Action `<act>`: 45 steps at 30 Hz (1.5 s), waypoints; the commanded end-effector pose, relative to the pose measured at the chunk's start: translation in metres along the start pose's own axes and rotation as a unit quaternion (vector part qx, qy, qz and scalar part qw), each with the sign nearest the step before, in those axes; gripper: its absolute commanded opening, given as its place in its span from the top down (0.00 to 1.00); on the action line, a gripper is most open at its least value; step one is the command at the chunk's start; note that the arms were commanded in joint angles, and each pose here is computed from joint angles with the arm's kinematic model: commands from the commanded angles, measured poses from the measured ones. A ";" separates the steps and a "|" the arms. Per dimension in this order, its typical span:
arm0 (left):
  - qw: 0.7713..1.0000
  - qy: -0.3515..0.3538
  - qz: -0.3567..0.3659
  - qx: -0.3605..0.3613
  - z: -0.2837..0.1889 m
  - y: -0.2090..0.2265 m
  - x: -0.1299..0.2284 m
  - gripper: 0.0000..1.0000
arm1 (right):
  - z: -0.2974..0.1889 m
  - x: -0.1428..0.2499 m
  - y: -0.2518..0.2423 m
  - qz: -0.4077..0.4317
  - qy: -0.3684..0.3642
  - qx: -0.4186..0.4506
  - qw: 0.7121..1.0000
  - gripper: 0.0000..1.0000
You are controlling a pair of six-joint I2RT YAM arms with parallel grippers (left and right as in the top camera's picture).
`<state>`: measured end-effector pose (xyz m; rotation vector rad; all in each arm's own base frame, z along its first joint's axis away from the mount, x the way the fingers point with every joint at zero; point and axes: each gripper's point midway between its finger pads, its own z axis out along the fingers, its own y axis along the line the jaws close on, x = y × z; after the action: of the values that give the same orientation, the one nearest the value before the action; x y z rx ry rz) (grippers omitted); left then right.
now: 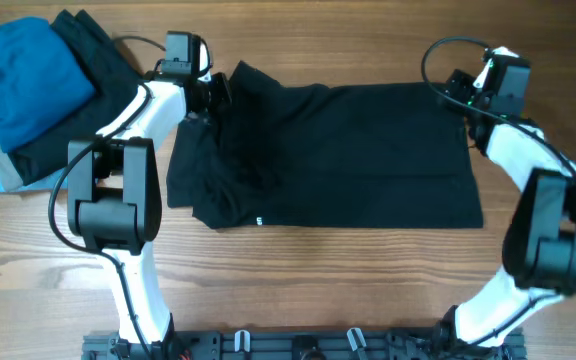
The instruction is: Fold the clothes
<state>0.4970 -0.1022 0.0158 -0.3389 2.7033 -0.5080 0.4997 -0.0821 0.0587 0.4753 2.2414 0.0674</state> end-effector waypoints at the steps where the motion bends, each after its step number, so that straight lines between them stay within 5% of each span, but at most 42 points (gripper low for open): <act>1: 1.000 0.008 -0.011 0.003 -0.007 -0.002 0.004 0.96 | 0.031 0.023 -0.006 -0.008 0.009 -0.001 1.000 0.26; 11: 1.000 0.010 -0.011 0.002 -0.007 -0.002 0.005 0.96 | 0.058 0.049 -0.014 0.020 0.020 0.003 1.000 0.40; 13: 1.000 0.010 -0.011 0.002 -0.007 -0.002 0.005 0.96 | 0.058 0.048 -0.013 0.020 0.016 0.002 1.000 0.67; 14: 1.000 0.009 -0.011 0.002 -0.007 -0.002 0.005 0.96 | 0.058 0.048 -0.013 0.021 0.016 0.001 1.000 0.96; 19: 1.000 -0.023 -0.002 0.017 -0.008 -0.009 -0.012 0.96 | 0.038 0.022 -0.007 0.024 0.003 -0.010 1.000 0.96; 25: 0.997 -0.071 0.012 0.041 -0.027 -0.025 -0.036 0.96 | -0.057 -0.036 -0.013 0.022 -0.020 0.040 0.999 0.96; 33: 0.999 -0.028 -0.004 0.025 -0.023 -0.012 -0.016 0.95 | -0.104 0.035 -0.035 0.019 0.141 0.100 0.985 0.96; 34: 0.999 -0.029 -0.003 0.034 -0.023 -0.015 -0.017 0.89 | -0.105 0.038 -0.035 0.019 0.146 0.102 0.984 0.96; 35: 0.999 -0.037 -0.001 0.040 -0.024 -0.016 -0.022 0.69 | -0.105 0.038 -0.035 0.019 0.147 0.102 0.984 0.96; 37: 0.997 -0.064 0.008 0.052 -0.026 -0.023 -0.035 0.57 | -0.105 0.039 -0.035 0.019 0.148 0.101 0.984 0.96; 45: 0.980 -0.179 0.048 0.070 0.000 -0.044 -0.079 0.46 | -0.107 0.043 -0.035 0.020 0.157 0.100 0.982 0.96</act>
<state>0.5702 -0.1091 0.0850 -0.2491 2.2982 -0.5757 0.3874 -0.0815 0.0886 0.6378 2.5690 -0.0403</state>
